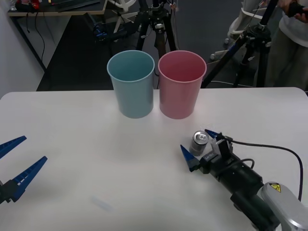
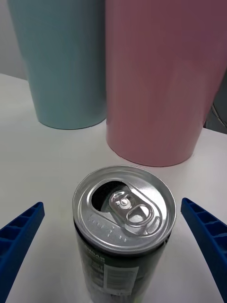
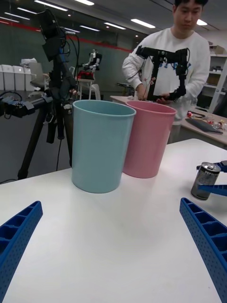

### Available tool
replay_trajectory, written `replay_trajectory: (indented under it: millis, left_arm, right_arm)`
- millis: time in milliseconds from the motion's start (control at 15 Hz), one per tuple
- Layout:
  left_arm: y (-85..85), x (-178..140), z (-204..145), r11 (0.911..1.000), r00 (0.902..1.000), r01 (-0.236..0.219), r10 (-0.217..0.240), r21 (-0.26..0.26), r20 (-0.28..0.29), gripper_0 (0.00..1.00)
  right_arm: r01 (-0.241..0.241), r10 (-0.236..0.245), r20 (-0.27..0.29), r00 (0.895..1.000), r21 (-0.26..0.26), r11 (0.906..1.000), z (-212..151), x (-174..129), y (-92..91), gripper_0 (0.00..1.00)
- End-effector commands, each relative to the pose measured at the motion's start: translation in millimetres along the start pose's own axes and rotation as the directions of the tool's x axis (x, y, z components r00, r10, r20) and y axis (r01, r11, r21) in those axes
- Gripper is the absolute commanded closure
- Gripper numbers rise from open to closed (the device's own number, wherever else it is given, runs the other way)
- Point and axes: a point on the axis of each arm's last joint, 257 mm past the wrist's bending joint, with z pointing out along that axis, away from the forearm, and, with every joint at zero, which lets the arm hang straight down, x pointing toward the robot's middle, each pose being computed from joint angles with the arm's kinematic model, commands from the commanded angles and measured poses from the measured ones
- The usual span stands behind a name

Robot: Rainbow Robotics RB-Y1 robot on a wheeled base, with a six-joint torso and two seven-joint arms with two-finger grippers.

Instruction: Grasp the object on the table and drop it into the matching bin: aluminum can to the light blue bin, PET bottle to the pink bin.

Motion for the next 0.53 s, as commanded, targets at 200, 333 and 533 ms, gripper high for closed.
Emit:
replay_trajectory:
  millis: [200,333,533]
  left_arm:
    - [0.0,0.0,0.0,1.0,1.0,0.0,0.0,0.0,0.0,0.0]
    - [0.0,0.0,0.0,1.0,1.0,0.0,0.0,0.0,0.0,0.0]
    - [0.0,0.0,0.0,1.0,1.0,0.0,0.0,0.0,0.0,0.0]
  right_arm:
    - [-0.013,0.013,0.002,1.0,-0.002,0.9999,20.3,-3.2,-4.0,0.0]
    - [-0.019,0.019,0.004,1.0,-0.004,0.9998,20.7,-4.2,-3.8,0.0]
    - [-0.022,0.022,0.012,1.0,-0.014,0.9997,19.3,-6.6,-4.5,0.3]
